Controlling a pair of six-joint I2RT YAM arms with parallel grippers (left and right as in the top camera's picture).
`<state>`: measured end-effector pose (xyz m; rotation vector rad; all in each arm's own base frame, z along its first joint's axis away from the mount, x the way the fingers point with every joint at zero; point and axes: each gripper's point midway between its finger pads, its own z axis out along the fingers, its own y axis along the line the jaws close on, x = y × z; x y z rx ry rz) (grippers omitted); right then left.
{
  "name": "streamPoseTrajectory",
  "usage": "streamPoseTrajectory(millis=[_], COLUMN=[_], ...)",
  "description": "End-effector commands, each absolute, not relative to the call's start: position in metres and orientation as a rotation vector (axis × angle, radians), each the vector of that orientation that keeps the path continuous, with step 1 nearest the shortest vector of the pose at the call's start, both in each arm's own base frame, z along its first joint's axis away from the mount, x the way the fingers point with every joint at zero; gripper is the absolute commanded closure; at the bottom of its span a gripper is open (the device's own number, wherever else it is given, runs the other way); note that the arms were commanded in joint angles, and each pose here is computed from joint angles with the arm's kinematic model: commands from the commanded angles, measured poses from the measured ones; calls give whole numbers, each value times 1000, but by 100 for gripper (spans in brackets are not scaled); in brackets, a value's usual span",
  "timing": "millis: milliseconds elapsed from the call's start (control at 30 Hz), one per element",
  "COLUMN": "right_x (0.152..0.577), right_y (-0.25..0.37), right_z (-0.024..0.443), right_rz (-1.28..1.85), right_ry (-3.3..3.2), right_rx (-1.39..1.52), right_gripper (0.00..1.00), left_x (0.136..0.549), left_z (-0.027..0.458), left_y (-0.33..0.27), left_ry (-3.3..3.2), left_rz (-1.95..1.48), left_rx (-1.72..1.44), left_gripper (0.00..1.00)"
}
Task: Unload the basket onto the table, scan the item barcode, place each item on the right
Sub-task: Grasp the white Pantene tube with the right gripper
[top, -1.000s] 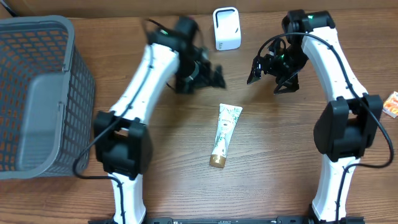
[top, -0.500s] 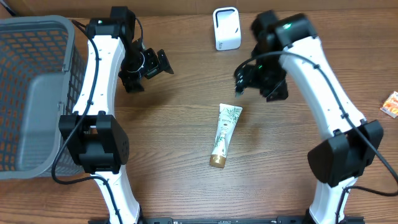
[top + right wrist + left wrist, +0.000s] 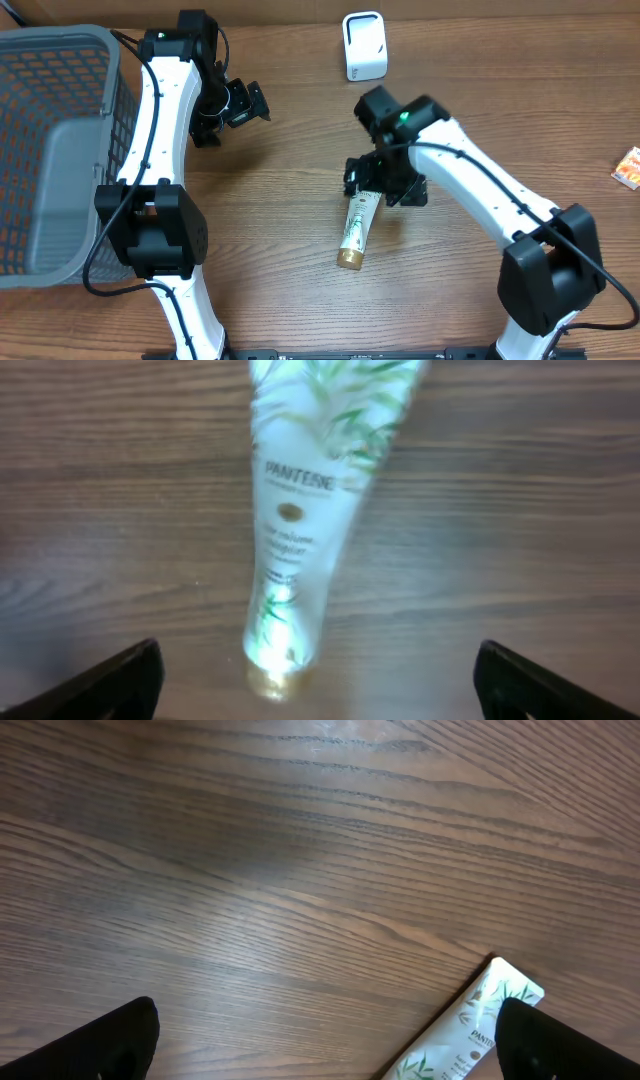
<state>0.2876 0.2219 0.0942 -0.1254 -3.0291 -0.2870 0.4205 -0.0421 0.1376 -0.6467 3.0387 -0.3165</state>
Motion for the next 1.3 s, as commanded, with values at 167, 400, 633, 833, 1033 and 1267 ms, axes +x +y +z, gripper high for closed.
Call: streamPoseTrajectory(millis=[167,400,633,833,1033,1267], right_x=[274,271,269,259,245,246], right_y=[228,234,242,243,252,257], right_z=[46,28,25,24,13,11], right_rz=[-375,-444,-397,-378,-392,-427], right_ry=[-2967,-2973,-3032,-3001,-2920,-2895], right_rx=[-354,-334,-268,-252,-229,-265], right_gripper=[3,21,25,25,25,30], left_x=[422,422,422,422,422,422], left_z=[140,140,140,140,140,140], left_y=[-39,-39,-39,-39,-39,-39], left_ry=[3022,3022,3023,3022,3022,3022], left_rz=[-292,-293,-293,-293,-293,-293], left_rx=[-671,-672,-671,-671,-672,-671], left_gripper=[0,0,0,0,0,0])
